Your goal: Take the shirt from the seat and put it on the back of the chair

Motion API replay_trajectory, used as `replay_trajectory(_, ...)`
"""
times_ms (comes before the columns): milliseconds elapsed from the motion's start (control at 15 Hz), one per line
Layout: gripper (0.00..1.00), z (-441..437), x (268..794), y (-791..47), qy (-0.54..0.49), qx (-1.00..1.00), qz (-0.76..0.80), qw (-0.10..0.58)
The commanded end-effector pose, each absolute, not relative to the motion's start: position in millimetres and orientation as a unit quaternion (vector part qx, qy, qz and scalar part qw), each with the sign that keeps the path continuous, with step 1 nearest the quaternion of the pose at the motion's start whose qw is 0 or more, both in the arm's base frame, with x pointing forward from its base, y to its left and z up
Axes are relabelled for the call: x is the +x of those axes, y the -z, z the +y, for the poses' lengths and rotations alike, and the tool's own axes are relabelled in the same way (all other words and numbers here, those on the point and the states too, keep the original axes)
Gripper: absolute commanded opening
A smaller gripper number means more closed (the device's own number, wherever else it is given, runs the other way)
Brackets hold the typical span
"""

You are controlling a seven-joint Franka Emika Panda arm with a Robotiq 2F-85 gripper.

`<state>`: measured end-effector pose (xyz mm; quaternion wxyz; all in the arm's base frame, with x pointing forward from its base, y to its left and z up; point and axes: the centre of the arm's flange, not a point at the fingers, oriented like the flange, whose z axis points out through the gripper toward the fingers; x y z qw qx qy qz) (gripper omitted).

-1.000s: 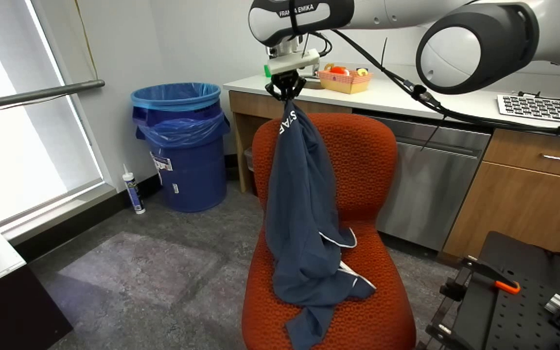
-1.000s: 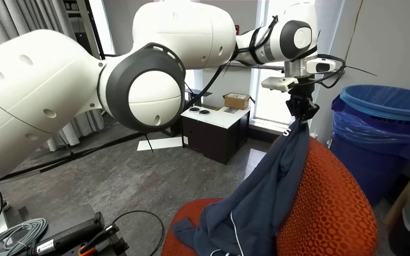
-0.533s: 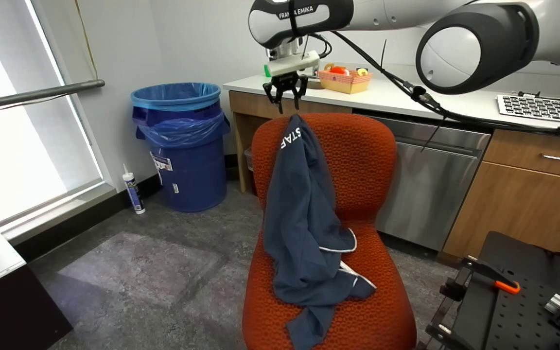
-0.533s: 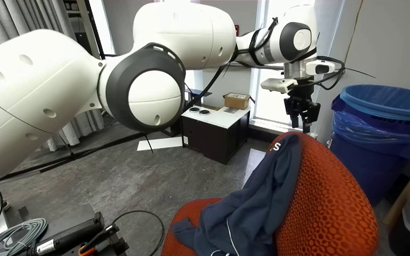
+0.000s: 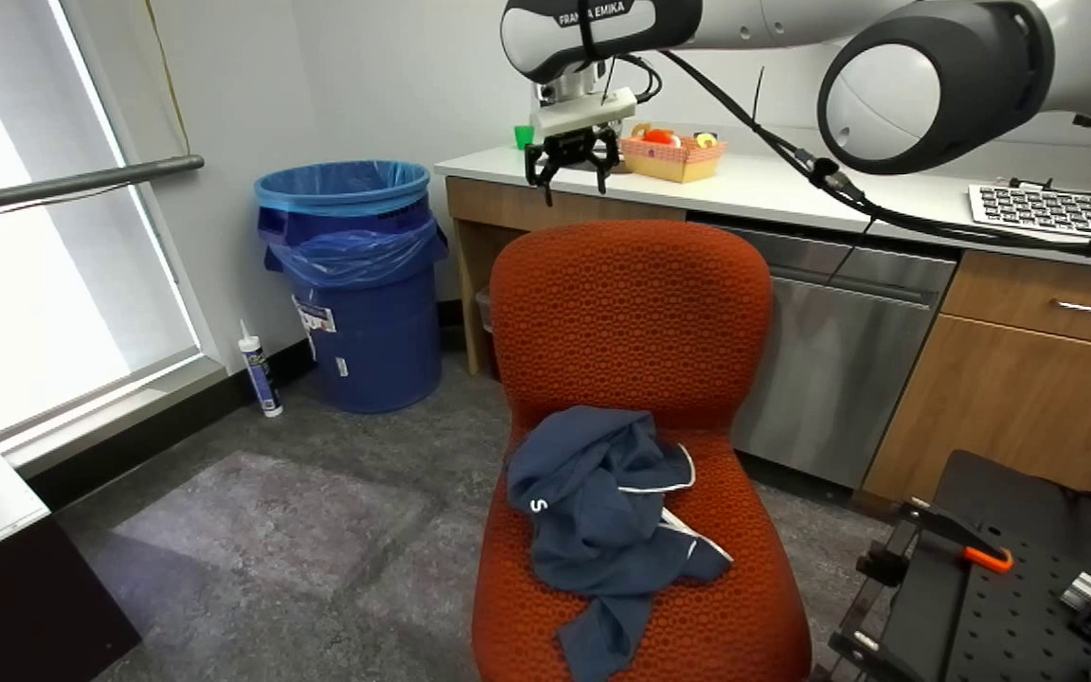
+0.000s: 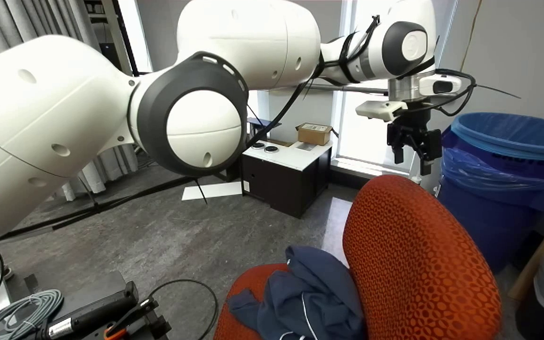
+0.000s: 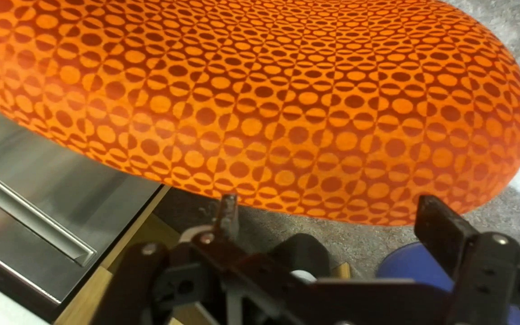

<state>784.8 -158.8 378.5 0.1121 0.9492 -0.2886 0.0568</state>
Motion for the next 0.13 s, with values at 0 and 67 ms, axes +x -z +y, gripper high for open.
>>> replay_trajectory(0, 1.00, -162.6, 783.8, -380.8, -0.058, 0.948, -0.291, 0.112)
replay_trajectory(67, 1.00, -164.7, 783.3, -382.1, -0.059, 0.948, -0.292, 0.112)
